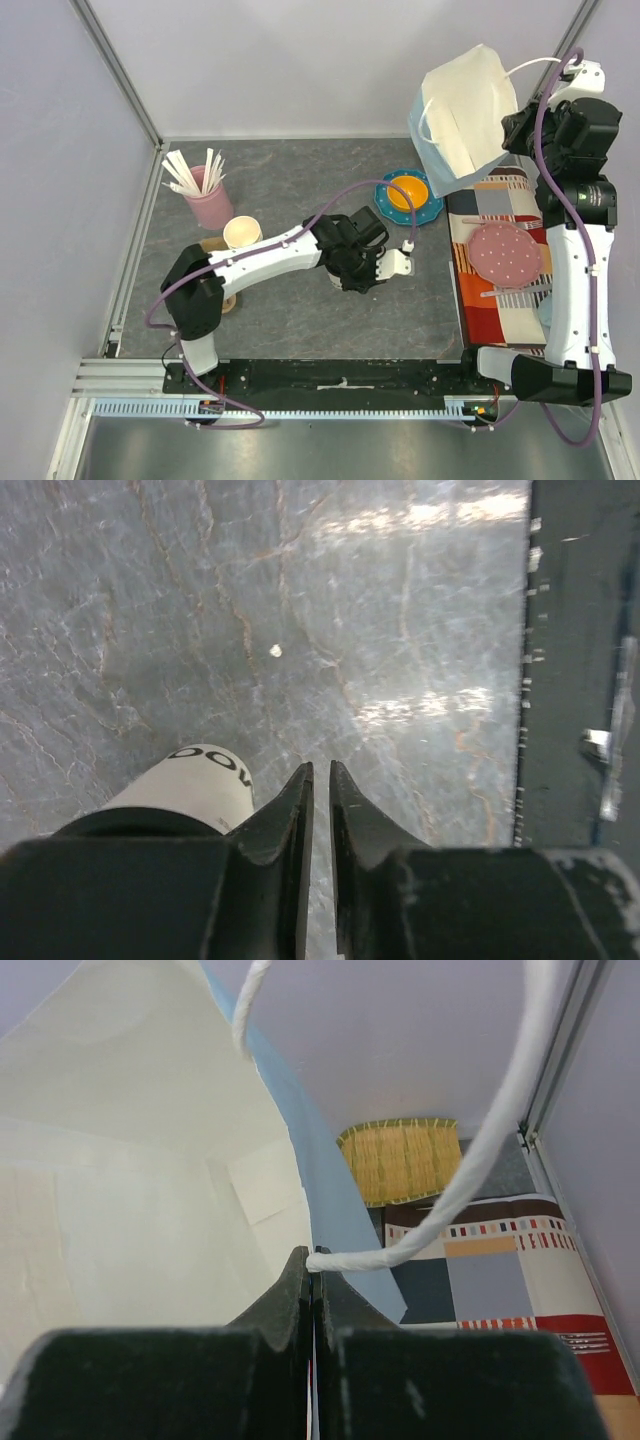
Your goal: Pack the takeout coffee
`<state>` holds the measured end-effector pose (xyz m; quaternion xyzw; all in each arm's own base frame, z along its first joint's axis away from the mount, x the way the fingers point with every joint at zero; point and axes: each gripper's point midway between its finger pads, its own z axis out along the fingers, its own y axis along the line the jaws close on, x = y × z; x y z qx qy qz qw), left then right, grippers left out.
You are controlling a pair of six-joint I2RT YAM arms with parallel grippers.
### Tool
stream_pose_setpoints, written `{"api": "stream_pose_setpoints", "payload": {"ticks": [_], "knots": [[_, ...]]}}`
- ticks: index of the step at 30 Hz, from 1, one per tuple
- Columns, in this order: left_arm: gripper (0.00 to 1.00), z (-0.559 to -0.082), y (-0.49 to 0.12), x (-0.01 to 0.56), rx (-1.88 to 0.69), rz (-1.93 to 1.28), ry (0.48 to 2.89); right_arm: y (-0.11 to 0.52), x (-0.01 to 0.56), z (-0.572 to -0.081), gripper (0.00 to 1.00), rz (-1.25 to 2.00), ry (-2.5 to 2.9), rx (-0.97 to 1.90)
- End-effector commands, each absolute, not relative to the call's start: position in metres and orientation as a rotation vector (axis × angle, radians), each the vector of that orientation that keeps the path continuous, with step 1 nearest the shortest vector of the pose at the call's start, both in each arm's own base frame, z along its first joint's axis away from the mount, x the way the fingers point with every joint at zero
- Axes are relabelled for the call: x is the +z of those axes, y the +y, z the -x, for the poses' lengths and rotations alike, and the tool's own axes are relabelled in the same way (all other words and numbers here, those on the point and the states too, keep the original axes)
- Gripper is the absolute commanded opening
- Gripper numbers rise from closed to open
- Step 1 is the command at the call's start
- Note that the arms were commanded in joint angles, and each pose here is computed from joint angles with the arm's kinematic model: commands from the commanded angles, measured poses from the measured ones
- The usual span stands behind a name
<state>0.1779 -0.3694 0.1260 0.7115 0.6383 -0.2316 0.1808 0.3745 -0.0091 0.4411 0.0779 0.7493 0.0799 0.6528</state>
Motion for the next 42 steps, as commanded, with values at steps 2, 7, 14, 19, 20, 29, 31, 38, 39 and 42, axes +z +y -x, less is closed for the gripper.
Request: {"api": "stream_pose_setpoints", "payload": {"ticks": [2,7,14,19,20,29,31,38,39,42], "knots": [[0.1,-0.214,-0.402,0.116,-0.494,-1.903,1.662,-0.02,0.462,-0.356,0.0,-0.195,1.64,0.124],[0.02,-0.214,-0.402,0.078,-0.388,-1.907,1.68,-0.02,0.467,-0.348,0.0,-0.187,1.629,0.115],[0.02,-0.192,-0.401,0.053,-0.055,-2.014,1.588,-0.017,0.466,-0.344,0.0,-0.174,1.633,0.125],[0.02,-0.212,-0.391,0.042,0.207,-1.997,1.518,-0.011,0.462,-0.344,0.0,-0.157,1.643,0.158],[0.02,-0.219,-0.388,0.041,0.273,-1.983,1.508,-0.01,0.462,-0.344,0.0,-0.155,1.642,0.162],[0.02,-0.233,-0.386,0.03,0.389,-1.985,1.412,-0.009,0.462,-0.337,0.0,-0.15,1.633,0.165],[0.02,-0.236,-0.387,0.028,0.395,-1.978,1.396,-0.009,0.464,-0.335,0.0,-0.15,1.629,0.164],[0.02,-0.249,-0.381,0.025,0.417,-1.956,1.409,-0.008,0.468,-0.333,0.0,-0.144,1.62,0.165],[0.02,-0.248,-0.38,0.024,0.412,-1.959,1.419,-0.008,0.467,-0.334,0.0,-0.146,1.622,0.166],[0.02,-0.247,-0.374,0.019,0.41,-1.974,1.436,-0.007,0.468,-0.335,0.0,-0.144,1.622,0.174]]}}
